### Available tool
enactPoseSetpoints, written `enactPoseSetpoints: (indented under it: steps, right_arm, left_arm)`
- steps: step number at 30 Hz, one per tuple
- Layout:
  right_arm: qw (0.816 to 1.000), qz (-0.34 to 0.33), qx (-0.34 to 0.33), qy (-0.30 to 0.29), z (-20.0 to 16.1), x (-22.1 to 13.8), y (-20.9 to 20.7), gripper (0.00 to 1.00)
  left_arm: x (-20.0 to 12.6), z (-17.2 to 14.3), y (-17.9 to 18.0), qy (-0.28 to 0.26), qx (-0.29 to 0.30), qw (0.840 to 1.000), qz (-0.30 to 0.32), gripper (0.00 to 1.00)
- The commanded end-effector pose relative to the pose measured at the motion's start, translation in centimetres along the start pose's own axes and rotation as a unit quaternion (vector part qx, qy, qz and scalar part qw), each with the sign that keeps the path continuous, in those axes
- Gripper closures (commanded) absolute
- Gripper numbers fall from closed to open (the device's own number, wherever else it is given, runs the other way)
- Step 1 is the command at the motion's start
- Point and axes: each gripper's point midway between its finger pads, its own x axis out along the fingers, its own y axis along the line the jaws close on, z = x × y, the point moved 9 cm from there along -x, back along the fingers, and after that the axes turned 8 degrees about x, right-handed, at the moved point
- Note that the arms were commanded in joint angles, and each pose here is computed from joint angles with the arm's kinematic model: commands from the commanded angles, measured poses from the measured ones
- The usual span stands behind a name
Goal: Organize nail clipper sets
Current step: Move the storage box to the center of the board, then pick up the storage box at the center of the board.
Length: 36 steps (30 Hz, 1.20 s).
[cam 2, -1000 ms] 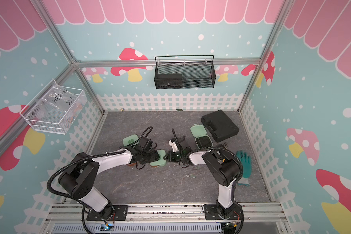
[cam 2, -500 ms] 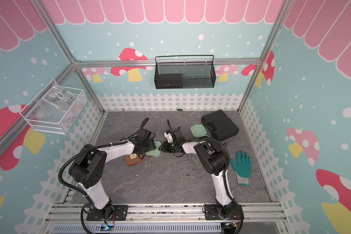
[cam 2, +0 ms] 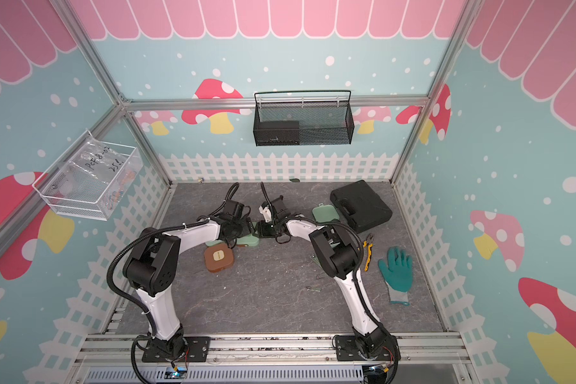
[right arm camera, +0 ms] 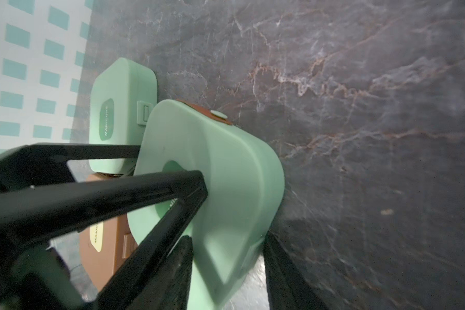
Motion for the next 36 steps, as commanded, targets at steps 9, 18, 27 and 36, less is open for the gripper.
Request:
enactPoseSetpoints:
  steps: [9,18,27,36]
  right_arm:
    - [0.988,-0.101,-0.092,-0.074,3.1,-9.0,3.4,0.48]
    - [0.963,-0.244,-0.028,-0.109,-2.7,-19.9,-4.5,0.5]
    - [0.936,-0.335,0.022,-0.108,-4.3,-25.1,-13.1,0.55]
    - [0.92,-0.377,0.047,-0.093,-3.6,-24.2,-18.2,0.58]
  left_arm:
    - [-7.5,5.9,-0.5,-0.101,-0.001,0.995,0.001,0.0]
    - [-11.0,2.9,-3.4,-0.065,0.043,0.991,-0.113,0.01]
    - [-11.4,-4.8,-5.9,-0.009,0.071,0.984,-0.161,0.05]
    - [-13.7,-6.3,-4.8,-0.029,0.059,0.98,-0.186,0.04]
